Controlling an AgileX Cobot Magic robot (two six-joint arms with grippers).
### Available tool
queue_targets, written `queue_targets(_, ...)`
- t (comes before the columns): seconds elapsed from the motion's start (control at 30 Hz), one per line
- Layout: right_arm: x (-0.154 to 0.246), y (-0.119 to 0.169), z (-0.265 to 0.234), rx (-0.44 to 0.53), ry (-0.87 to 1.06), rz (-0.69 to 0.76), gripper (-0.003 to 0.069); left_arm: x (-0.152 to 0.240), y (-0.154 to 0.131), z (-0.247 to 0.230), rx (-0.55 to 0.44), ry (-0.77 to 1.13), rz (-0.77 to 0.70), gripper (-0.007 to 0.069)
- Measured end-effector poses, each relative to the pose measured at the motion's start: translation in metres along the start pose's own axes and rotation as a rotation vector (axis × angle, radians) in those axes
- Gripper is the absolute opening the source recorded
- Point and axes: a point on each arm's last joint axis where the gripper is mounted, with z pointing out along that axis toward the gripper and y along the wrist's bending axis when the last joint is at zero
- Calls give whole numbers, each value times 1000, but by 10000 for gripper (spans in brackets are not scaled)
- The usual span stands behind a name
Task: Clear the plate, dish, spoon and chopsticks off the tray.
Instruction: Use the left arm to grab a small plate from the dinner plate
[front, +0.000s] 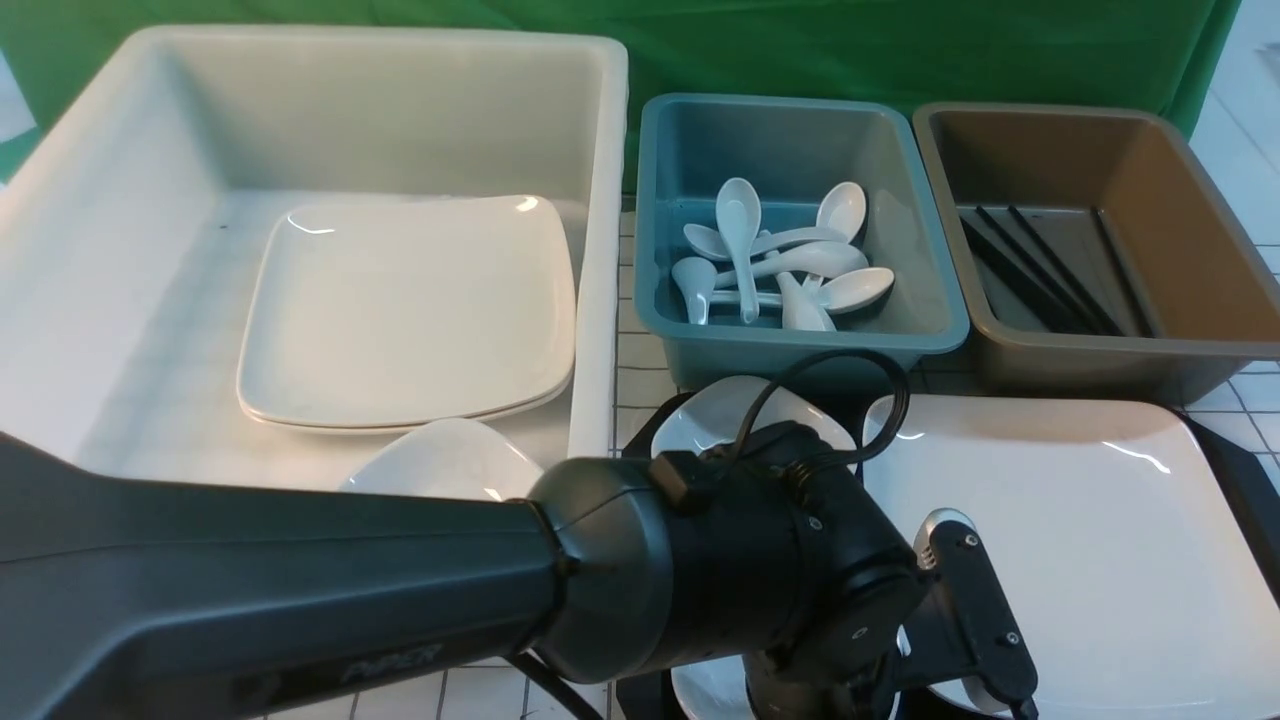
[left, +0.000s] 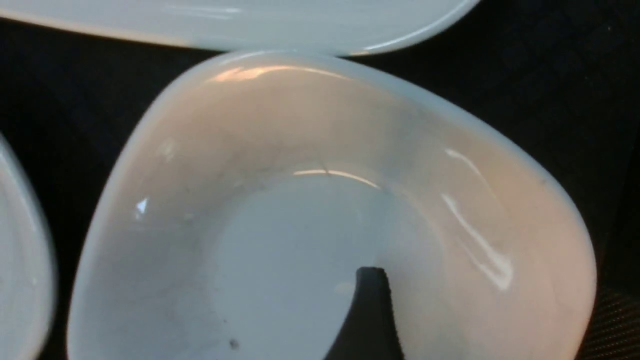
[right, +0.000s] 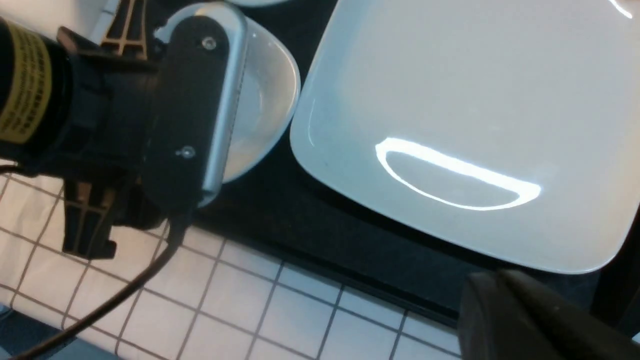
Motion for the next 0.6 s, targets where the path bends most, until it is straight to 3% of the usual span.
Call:
queue_targets(0.3, -1, 2, 0, -26, -13, 10, 3, -1, -1, 0, 12, -7, -15, 395)
queue_targets(0.6, -1, 3, 0, -29, -15, 9, 8, -2, -4, 0, 41, -15, -54, 407)
